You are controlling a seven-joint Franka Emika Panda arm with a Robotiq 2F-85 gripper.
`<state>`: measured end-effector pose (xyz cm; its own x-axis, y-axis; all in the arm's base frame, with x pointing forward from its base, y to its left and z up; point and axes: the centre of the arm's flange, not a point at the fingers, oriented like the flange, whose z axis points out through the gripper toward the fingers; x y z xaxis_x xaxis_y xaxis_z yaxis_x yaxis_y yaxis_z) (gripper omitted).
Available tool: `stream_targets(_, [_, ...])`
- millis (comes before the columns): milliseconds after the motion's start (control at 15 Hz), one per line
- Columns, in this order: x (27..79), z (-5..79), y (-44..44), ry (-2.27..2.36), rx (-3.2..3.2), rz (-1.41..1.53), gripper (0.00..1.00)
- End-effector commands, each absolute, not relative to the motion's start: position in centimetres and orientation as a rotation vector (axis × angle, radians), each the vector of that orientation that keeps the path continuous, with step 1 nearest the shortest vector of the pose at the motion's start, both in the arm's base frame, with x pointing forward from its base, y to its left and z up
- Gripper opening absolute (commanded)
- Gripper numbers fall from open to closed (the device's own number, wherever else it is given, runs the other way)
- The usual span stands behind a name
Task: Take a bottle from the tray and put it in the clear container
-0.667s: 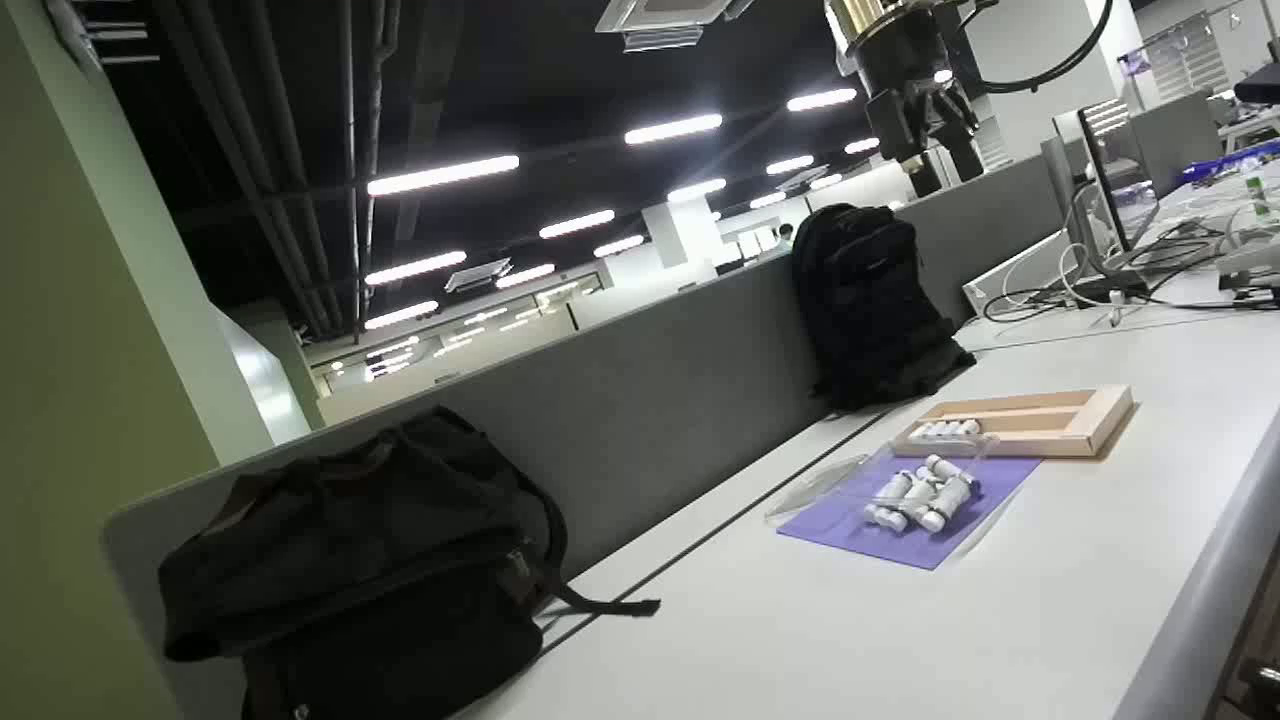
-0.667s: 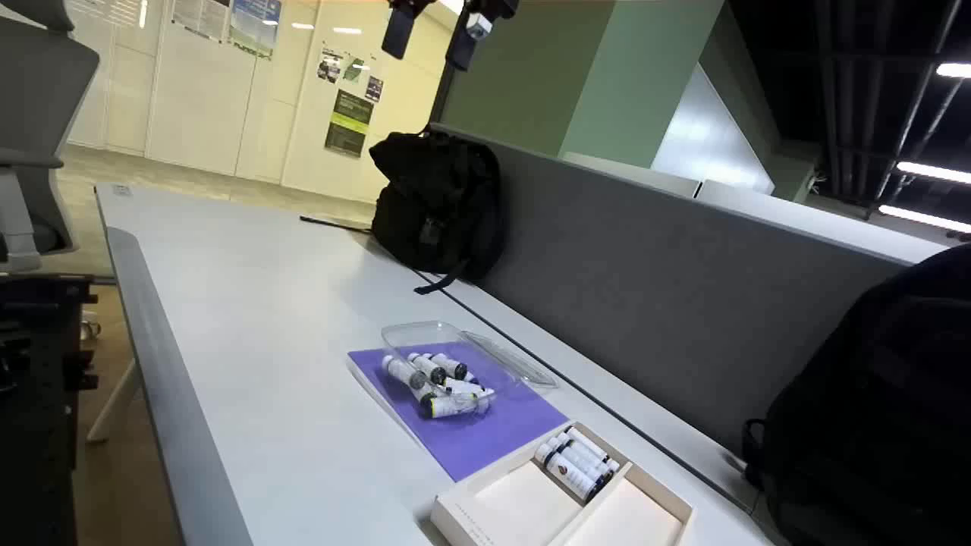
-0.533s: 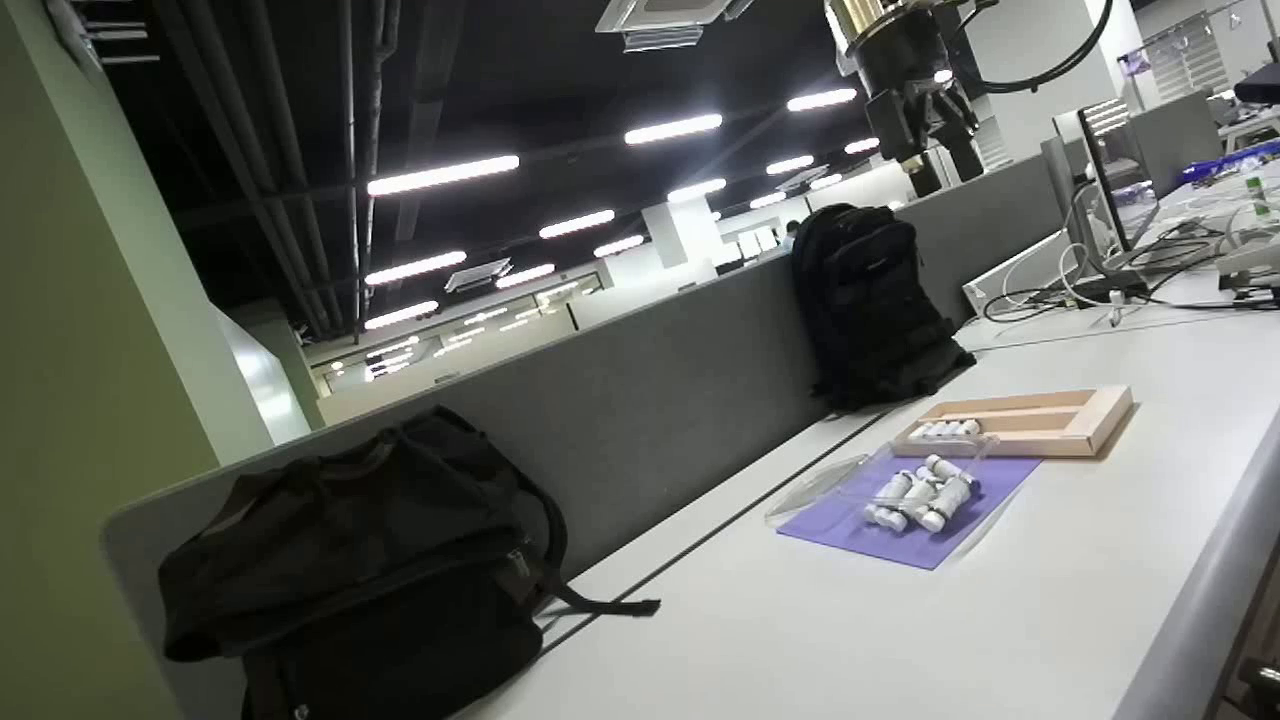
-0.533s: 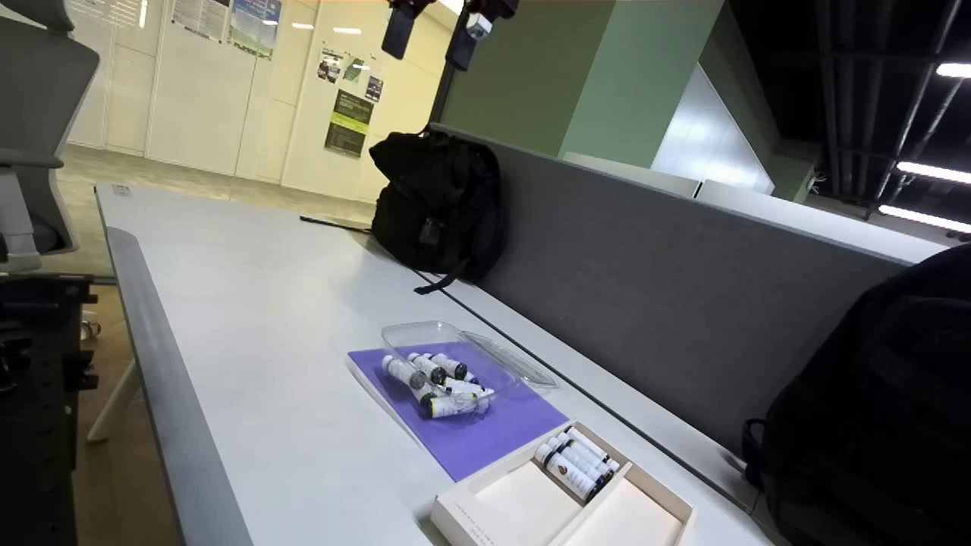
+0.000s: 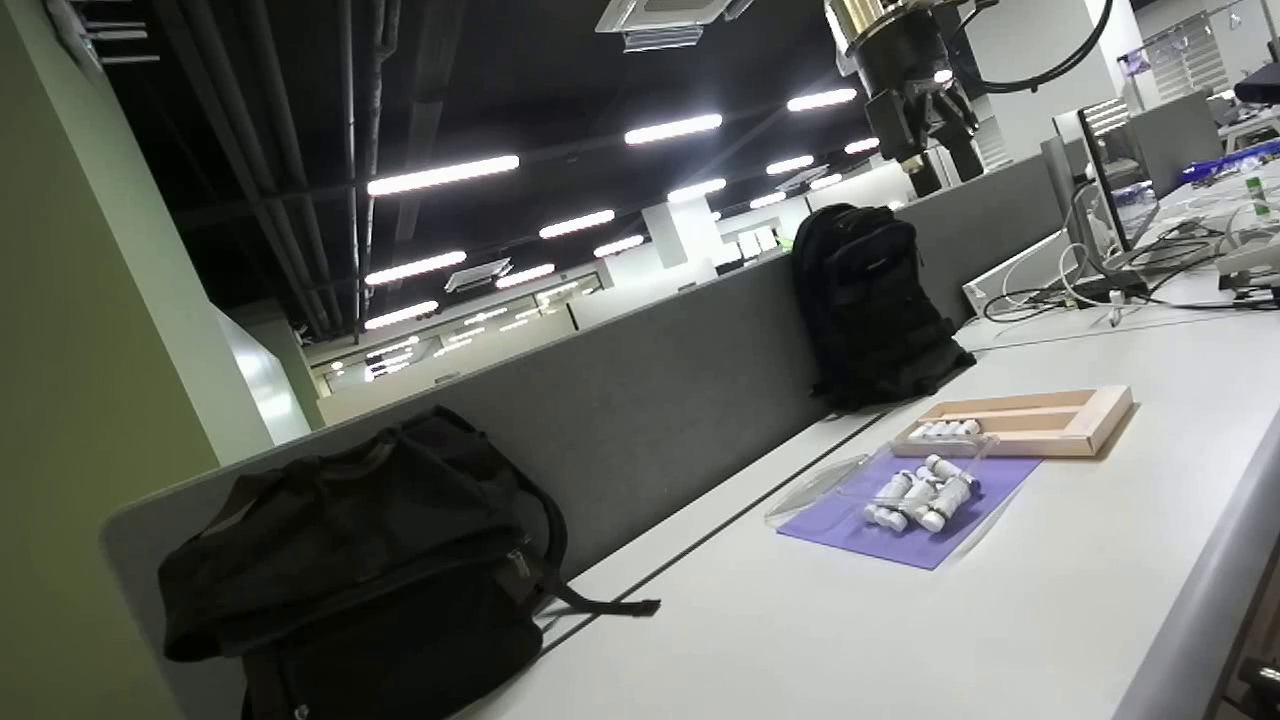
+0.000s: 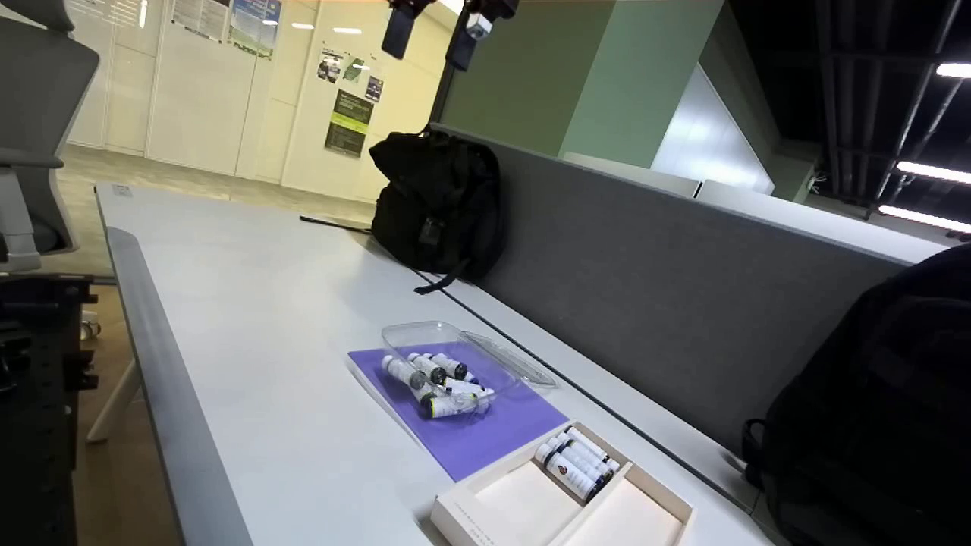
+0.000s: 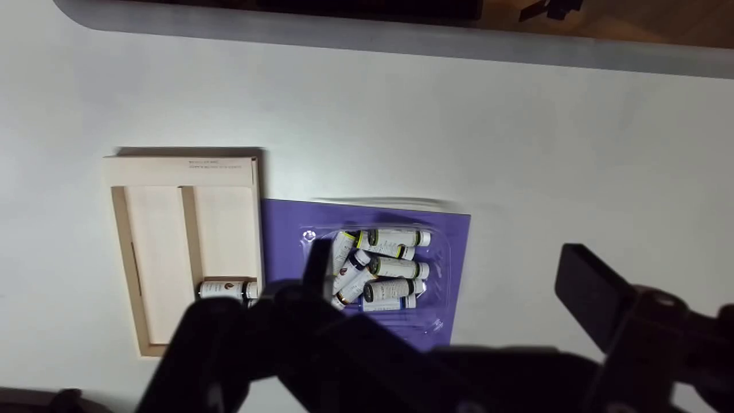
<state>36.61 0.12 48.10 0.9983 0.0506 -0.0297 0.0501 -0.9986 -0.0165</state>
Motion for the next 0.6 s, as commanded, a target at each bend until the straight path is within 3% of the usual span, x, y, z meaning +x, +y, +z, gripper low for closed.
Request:
stream_targets(0, [36.6, 48.1, 0.1, -0.079, -3.124, 0.047, 1.00])
stream_targets(533, [38.6, 47.3, -0.4, -0.074, -3.120, -0.028, 1.00])
